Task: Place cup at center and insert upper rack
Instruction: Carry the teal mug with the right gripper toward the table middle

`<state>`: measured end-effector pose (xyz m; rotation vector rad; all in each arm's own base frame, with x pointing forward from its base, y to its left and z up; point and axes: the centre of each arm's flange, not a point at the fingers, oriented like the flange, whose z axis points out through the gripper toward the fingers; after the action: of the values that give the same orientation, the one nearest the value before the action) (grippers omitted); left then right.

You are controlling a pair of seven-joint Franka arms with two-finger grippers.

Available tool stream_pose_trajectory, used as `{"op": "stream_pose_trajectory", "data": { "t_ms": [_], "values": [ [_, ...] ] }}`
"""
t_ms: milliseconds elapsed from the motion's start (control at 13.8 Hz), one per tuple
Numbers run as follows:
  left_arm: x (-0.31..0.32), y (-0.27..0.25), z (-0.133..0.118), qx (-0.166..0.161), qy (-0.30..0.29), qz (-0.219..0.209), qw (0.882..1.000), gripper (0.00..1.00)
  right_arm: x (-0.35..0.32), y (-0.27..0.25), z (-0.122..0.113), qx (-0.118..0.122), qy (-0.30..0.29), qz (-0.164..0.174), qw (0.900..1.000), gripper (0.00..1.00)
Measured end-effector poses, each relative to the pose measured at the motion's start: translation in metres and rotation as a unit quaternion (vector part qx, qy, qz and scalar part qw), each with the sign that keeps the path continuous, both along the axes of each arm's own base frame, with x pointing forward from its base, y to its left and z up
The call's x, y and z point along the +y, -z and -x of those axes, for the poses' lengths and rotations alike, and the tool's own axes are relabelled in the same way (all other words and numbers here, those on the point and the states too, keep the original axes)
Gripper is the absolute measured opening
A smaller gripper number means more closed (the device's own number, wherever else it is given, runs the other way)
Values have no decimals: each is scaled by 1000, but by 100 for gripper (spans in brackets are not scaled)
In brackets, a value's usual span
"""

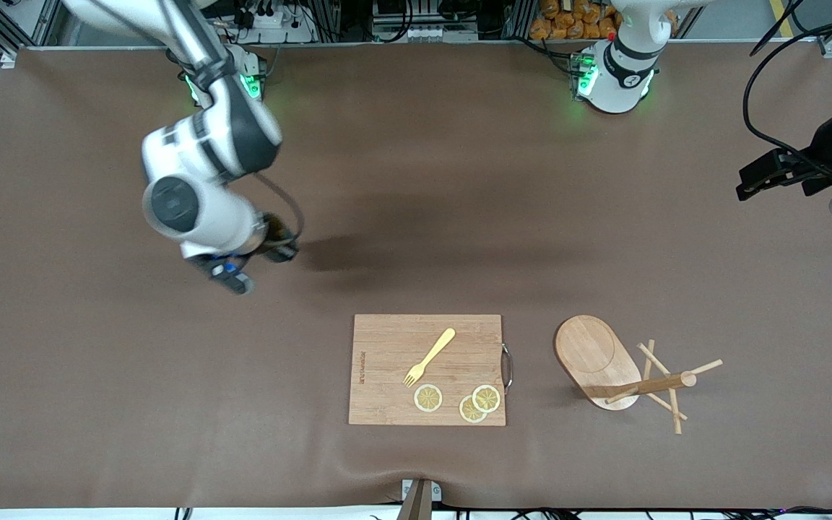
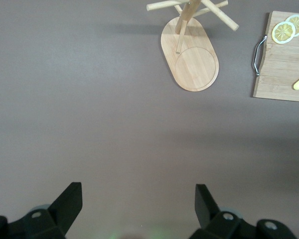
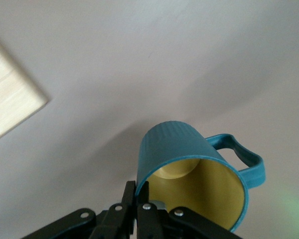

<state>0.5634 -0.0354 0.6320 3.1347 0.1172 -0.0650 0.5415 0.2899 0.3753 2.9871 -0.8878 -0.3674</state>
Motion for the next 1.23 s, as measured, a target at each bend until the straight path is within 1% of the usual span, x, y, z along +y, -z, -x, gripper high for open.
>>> {"op": "stream_pose_trajectory", "data": {
  "t_ms": [217, 434, 578, 651, 795, 867, 1084, 1229],
  "values": [
    [-1, 4, -5, -4, 1, 2, 1000, 100, 86, -13, 46, -20, 6, -2, 1000, 4],
    [-4, 5, -11, -20, 2, 4, 1000, 100, 154, -21, 89, -41, 35, -32, 998, 4],
    [-5, 13, -16, -16, 1, 5, 1000, 100, 187, -16, 113, -53, 42, -42, 997, 4],
    [-4, 17, -18, -13, 1, 6, 1000, 100, 202, -8, 123, -54, 35, -42, 997, 4],
    [-4, 23, -22, -10, 1, 7, 1000, 100, 227, 12, 135, -52, 25, -36, 998, 4],
    [-4, 24, -23, -9, 1, 7, 1000, 100, 238, 22, 136, -50, 37, -32, 998, 4],
    [-4, 25, -23, -9, 1, 7, 1000, 100, 252, 52, 130, -41, 75, -15, 996, 4],
    [-6, 26, -23, -8, 3, 7, 1000, 100, 255, 70, 124, -42, 109, -11, 993, 4]
  ]
}}
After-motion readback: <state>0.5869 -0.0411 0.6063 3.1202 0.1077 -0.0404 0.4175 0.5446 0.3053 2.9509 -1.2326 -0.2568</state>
